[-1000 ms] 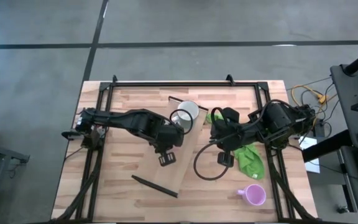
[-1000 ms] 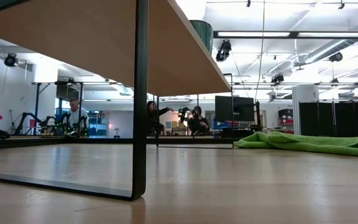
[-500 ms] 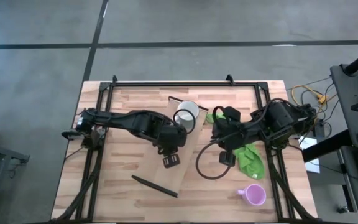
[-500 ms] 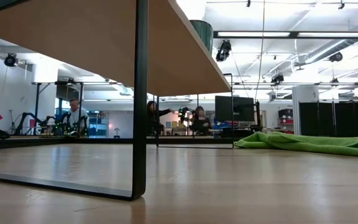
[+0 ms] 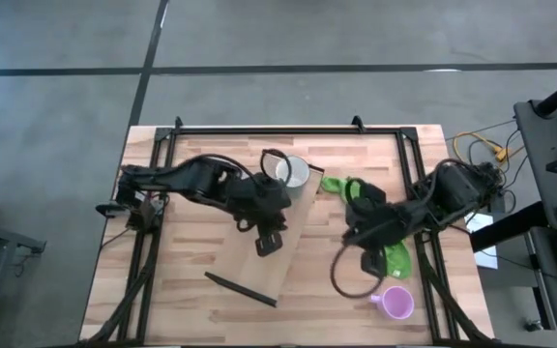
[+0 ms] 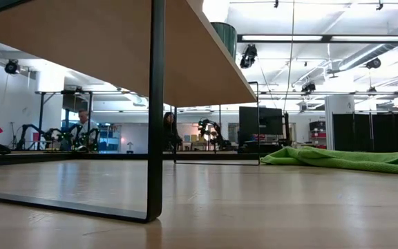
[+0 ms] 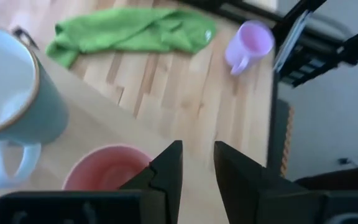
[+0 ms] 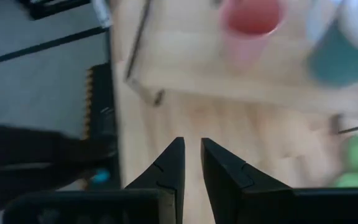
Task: Stack small to large cups/mugs on shelf
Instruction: Put the purple mug on the shelf
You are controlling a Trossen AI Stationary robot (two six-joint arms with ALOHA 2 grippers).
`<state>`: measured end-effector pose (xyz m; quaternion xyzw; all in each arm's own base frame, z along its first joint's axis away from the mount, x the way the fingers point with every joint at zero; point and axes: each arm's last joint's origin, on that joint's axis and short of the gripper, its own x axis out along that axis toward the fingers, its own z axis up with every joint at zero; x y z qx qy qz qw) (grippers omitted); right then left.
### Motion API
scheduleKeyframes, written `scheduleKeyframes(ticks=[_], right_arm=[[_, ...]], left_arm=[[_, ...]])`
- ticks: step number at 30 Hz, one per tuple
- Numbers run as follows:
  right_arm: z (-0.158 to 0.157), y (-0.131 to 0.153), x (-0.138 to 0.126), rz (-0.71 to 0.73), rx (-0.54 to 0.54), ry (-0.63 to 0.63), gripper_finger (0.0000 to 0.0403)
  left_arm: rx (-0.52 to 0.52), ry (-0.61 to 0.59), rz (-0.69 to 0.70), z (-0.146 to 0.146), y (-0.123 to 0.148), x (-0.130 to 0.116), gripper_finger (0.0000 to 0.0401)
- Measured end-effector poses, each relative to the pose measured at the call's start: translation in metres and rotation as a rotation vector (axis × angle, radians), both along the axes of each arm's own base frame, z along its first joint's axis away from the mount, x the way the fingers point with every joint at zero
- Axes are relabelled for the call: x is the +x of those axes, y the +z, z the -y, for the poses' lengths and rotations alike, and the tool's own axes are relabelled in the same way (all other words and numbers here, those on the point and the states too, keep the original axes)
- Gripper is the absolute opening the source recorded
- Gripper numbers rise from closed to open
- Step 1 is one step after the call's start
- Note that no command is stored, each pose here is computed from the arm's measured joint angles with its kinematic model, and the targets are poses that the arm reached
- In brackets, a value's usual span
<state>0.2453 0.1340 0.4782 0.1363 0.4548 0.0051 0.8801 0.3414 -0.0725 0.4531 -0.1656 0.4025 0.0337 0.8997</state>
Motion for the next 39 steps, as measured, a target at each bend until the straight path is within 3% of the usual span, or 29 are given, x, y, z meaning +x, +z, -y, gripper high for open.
scheduleKeyframes(ticks=[4,9,22,29,33,39], right_arm=[[-0.021,-0.01,-0.007,-0.098,0.115,-0.011,0.0048],[-0.051,-0.041,-0.014,-0.245,0.124,-0.082,0.0048],[-0.097,-0.117,-0.044,-0.558,0.163,-0.46,0.0048],[-0.124,-0.163,-0.053,-0.593,0.248,-0.582,0.0048],[-0.132,-0.188,-0.054,-0.597,0.309,-0.661,0.0048],[-0.127,-0.219,-0.058,-0.625,0.296,-0.825,0.0048]], left_arm=[[-0.004,0.012,0.077,-0.004,0.017,-0.014,0.0077],[0.029,0.062,0.144,-0.009,0.034,-0.032,0.0077],[0.043,0.073,0.181,-0.013,0.043,-0.045,0.0077],[0.067,0.028,0.183,-0.013,0.044,-0.045,0.0077],[0.025,-0.023,0.18,-0.011,0.045,-0.047,0.0077],[0.042,-0.104,0.19,-0.01,0.047,-0.051,0.0077]])
